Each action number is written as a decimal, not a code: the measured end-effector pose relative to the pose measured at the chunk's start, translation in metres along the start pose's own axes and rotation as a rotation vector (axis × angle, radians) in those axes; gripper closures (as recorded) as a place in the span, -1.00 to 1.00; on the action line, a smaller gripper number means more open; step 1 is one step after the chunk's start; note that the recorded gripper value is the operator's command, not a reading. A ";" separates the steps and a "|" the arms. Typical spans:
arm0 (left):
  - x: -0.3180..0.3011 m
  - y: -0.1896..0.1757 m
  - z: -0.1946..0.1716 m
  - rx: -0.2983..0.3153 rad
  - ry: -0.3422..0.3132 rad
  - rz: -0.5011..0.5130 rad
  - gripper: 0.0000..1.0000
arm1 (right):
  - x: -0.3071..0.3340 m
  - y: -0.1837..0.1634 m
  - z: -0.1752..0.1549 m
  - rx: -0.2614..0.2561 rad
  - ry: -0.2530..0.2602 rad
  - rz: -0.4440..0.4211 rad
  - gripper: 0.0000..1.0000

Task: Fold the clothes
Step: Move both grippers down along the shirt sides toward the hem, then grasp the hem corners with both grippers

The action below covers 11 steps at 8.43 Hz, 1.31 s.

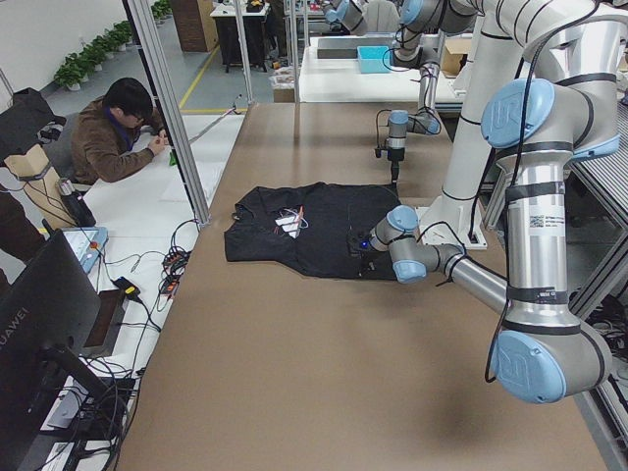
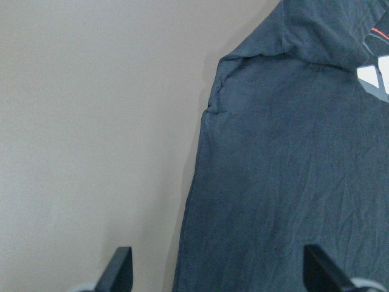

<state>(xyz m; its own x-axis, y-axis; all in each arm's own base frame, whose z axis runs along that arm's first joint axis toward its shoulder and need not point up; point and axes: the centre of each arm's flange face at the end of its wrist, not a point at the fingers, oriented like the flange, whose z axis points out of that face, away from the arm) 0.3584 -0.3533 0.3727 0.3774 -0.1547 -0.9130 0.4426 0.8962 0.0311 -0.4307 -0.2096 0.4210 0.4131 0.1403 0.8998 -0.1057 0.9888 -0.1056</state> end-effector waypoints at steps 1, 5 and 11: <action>0.001 0.000 0.001 0.001 0.000 0.001 -1.00 | 0.001 0.001 0.001 -0.001 0.003 0.000 0.92; 0.001 0.001 0.005 0.004 -0.006 0.005 -1.00 | 0.002 0.004 0.004 -0.008 0.009 -0.003 1.00; 0.000 0.015 0.007 -0.017 -0.004 -0.002 -1.00 | -0.012 0.005 -0.012 -0.007 -0.030 0.039 1.00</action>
<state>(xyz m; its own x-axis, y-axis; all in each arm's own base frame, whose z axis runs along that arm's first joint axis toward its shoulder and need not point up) 0.3715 -0.3427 0.3758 0.3802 -0.1580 -0.9113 0.4291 0.9030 0.0225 -0.4253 -0.2059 0.4047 0.3817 0.1767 0.9072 -0.1148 0.9830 -0.1432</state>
